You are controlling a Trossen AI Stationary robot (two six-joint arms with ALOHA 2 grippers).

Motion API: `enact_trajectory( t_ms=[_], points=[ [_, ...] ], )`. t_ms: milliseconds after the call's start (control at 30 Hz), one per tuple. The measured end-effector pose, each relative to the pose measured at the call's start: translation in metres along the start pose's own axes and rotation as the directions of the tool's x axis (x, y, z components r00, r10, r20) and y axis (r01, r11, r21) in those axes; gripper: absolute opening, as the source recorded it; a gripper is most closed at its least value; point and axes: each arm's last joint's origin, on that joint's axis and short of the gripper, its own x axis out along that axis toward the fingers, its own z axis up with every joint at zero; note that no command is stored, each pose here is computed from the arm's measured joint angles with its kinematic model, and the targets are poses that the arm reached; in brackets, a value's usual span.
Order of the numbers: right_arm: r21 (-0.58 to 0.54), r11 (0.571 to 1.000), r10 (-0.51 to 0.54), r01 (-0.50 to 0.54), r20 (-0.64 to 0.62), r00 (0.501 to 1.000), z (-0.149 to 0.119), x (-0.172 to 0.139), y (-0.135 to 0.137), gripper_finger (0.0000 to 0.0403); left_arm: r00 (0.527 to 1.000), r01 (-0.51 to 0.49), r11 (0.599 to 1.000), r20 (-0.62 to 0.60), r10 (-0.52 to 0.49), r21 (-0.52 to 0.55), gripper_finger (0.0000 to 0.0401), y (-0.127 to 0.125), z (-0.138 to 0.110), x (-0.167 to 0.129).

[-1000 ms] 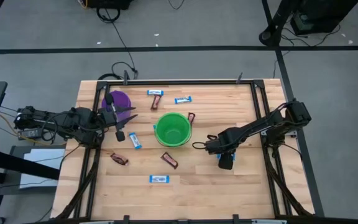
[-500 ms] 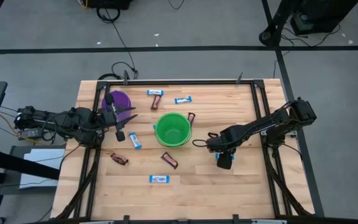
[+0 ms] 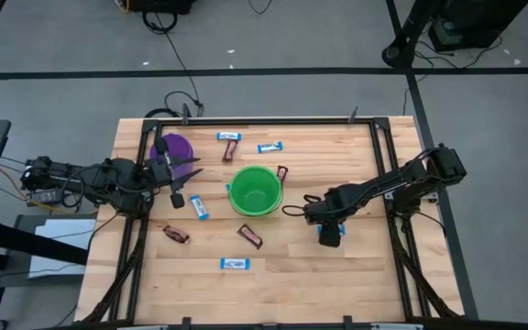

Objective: Sort candy by brand, put in halloween buckets
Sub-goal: Put the white chocolate bar into the violet bucket

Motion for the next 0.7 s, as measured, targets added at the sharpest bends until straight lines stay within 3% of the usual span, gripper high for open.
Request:
enact_trajectory(
  t_ms=[100, 367, 700],
  points=[
    [-0.042, 0.999, 0.007, -0.006, 0.017, 1.000, 0.002, 0.000, 0.001, 0.0205, 1.000, 0.000, 1.000, 0.000, 0.000, 0.000, 0.0127, 0.000, 0.000, 0.000],
    [0.032, 0.999, 0.033, -0.034, 0.031, 0.999, 0.004, 0.000, 0.002, 0.0212, 1.000, 0.000, 1.000, 0.000, 0.000, 0.000, 0.0127, 0.000, 0.000, 0.000],
    [0.036, 0.999, 0.029, -0.031, 0.043, 0.999, -0.002, 0.000, 0.015, 0.0231, 1.000, 0.006, 1.000, -0.015, -0.006, 0.009, 0.0127, -0.001, -0.002, 0.000]
  ],
)
